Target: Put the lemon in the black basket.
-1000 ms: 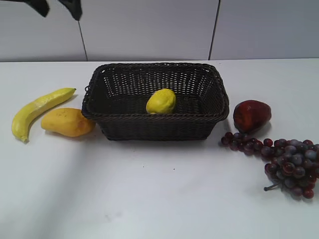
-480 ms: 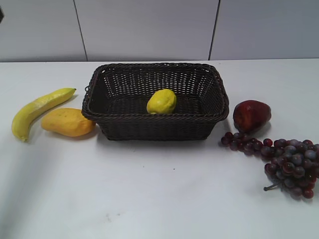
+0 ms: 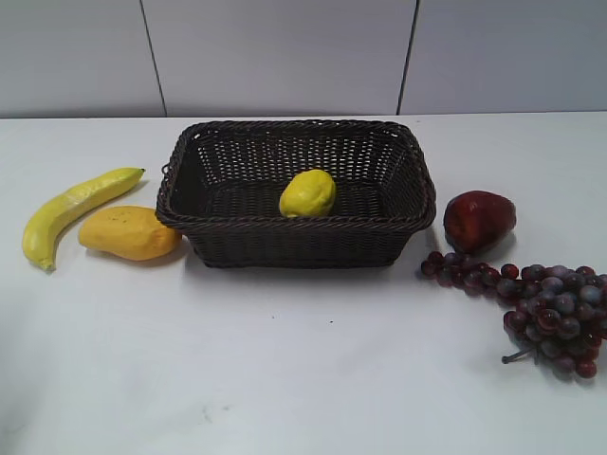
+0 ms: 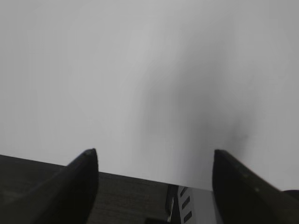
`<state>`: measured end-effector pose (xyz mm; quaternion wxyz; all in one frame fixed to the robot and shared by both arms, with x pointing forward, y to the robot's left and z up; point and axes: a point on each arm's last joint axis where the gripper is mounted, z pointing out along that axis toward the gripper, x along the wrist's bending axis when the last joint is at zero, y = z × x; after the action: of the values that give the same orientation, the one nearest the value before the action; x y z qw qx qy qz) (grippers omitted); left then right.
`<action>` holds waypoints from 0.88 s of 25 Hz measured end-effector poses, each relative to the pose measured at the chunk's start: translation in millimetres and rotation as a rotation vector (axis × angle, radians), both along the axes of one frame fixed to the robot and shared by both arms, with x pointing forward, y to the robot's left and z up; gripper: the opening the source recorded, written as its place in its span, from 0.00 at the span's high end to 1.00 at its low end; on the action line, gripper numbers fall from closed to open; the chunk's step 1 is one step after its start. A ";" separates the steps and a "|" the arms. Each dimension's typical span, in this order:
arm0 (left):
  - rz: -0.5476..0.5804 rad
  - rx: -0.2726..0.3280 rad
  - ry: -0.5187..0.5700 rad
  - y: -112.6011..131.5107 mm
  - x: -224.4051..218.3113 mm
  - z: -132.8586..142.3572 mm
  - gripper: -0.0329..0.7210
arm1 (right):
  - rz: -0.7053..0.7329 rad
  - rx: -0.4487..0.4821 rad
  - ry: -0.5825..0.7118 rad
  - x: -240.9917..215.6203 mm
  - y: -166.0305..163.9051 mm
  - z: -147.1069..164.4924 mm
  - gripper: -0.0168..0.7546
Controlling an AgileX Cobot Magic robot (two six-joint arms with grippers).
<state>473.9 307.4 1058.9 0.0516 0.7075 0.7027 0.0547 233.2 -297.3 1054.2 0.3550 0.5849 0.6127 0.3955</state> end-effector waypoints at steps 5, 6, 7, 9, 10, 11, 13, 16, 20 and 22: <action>0.000 0.000 -0.020 -1.0 -40.6 -7.0 0.21 | 0.000 0.000 0.000 0.0 0.0 0.0 0.21; 0.000 0.001 -0.027 -1.2 -49.0 -7.7 0.21 | 0.000 0.000 0.000 0.0 0.0 0.0 0.21; 0.000 0.001 -0.037 -1.4 -57.3 -7.9 0.21 | 0.000 0.000 0.000 0.0 0.0 0.0 0.21; 0.000 0.002 -0.069 -1.9 -74.6 -6.9 0.21 | 0.000 0.000 0.000 0.0 0.0 0.0 0.21; 0.000 0.002 -0.087 -2.1 -82.1 -6.1 0.21 | 0.000 0.000 0.000 0.0 0.0 0.0 0.21; 0.000 0.003 -0.115 -2.3 -91.0 -4.0 0.21 | 0.000 0.000 0.000 0.0 0.0 0.0 0.21; 0.000 0.004 -0.172 -2.8 -109.0 -1.3 0.21 | 0.000 0.000 0.000 0.0 0.0 0.0 0.21; 0.000 0.006 -0.254 -3.4 -132.7 0.6 0.21 | 0.000 0.000 0.000 0.0 0.0 0.0 0.21; 0.000 0.009 -0.374 -4.1 -162.8 -0.3 0.21 | 0.000 0.000 0.000 0.0 0.0 0.0 0.21; 0.000 0.010 -0.414 -4.4 -173.4 -4.7 0.21 | 0.000 0.000 0.000 0.0 0.0 0.0 0.21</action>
<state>300.5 303.0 1054.3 0.1912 0.6814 0.6769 0.2025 233.2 -297.3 1054.2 0.3550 0.5849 0.6127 0.3955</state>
